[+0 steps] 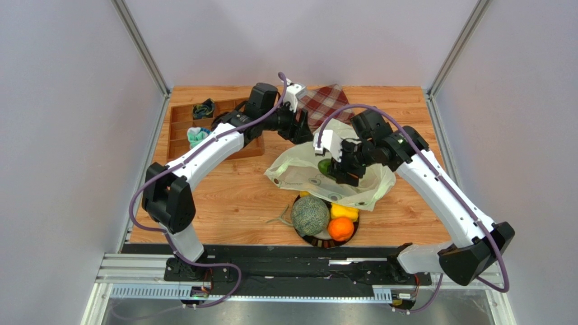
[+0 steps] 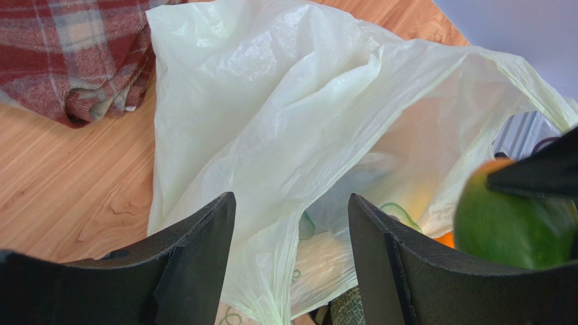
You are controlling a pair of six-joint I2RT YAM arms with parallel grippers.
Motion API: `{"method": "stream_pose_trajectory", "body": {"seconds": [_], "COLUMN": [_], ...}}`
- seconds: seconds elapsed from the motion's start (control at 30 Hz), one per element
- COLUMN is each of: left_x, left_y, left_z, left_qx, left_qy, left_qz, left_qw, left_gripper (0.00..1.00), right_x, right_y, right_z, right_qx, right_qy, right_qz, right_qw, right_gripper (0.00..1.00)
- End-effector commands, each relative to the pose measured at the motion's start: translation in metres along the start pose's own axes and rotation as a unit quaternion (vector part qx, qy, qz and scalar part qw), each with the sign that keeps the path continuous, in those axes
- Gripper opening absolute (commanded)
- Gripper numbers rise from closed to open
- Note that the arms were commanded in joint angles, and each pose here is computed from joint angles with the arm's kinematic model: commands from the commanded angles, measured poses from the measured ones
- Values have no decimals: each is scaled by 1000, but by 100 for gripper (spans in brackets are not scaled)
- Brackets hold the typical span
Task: Take the fake fruits out of the plastic bag
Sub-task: Adjust the plastic bag at the center of the board.
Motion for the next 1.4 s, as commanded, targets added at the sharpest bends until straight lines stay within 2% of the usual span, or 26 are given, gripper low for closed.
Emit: {"method": "stream_pose_trajectory", "body": {"seconds": [0.0,0.07,0.2,0.3,0.4,0.47,0.5,0.53,0.6,0.63,0.73,0.77,0.83,0.87,0.97,1.07,1.1,1.13,1.23,1.37], "left_x": [-22,-20,-6,4,11,13,14,13,14,13,15,16,18,18,18,17,17,17,19,20], "left_y": [26,39,57,69,77,81,81,83,84,85,84,83,81,80,79,80,80,80,80,82], "left_z": [-19,-24,-29,-32,-34,-35,-35,-35,-34,-34,-31,-31,-30,-30,-29,-28,-27,-26,-23,-20], "left_qx": [7,2,-11,-18,-21,-25,-27,-29,-32,-35,-38,-36,-35,-33,-35,-40,-42,-45,-49,-52], "left_qy": [-37,-49,-64,-74,-81,-88,-92,-95,-100,-102,-99,-98,-96,-95,-95,-107,-109,-110,-107,-97], "left_qz": [-42,-47,-44,-39,-37,-38,-35,-37,-32,-32,-26,-23,-20,-18,-18,-18,-17,-15,-13,-11], "left_qw": [998,998,997,996,996,995,995,994,994,994,994,994,995,995,995,993,993,993,993,994], "left_gripper": [71,71,72,72,72,73,73,73,73,73,73,73,73,73,73,74,74,74,74,74], "right_x": [22,33,65,75,93,116,126,134,154,166,175,164,158,138,117,108,127,116,129,136], "right_y": [-6,-5,-7,1,-6,-24,-29,-36,-48,-44,-44,-39,-33,-17,-22,-27,-45,-33,-29,-6], "right_z": [49,58,70,74,69,51,38,16,-20,-47,-127,-165,-187,-206,-188,-134,-104,-84,-22,26], "right_qx": [-128,-137,-157,-171,-146,-89,-54,-11,23,57,116,153,152,180,107,35,-7,4,-32,-43], "right_qy": [-56,-60,-67,-71,-55,-64,-68,-96,-134,-176,-228,-230,-244,-243,-259,-250,-251,-224,-186,-160], "right_qz": [48,63,147,175,214,261,288,278,319,313,309,289,270,237,194,177,203,192,211,219], "right_qw": [989,987,974,967,964,959,954,956,938,931,916,917,919,923,940,951,946,956,959,961], "right_gripper": [58,58,53,51,51,46,44,44,42,41,38,38,39,39,40,40,40,41,42,43]}}
Point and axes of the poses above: each gripper's point midway between its finger pads, its own y axis back along the fingers, its own z axis along the line the jaws close on, x = y × z, the point moved 7 cm from there along y, back along the fingers, and after that the axes turned 1 degree about -y, right-handed, at the moved point
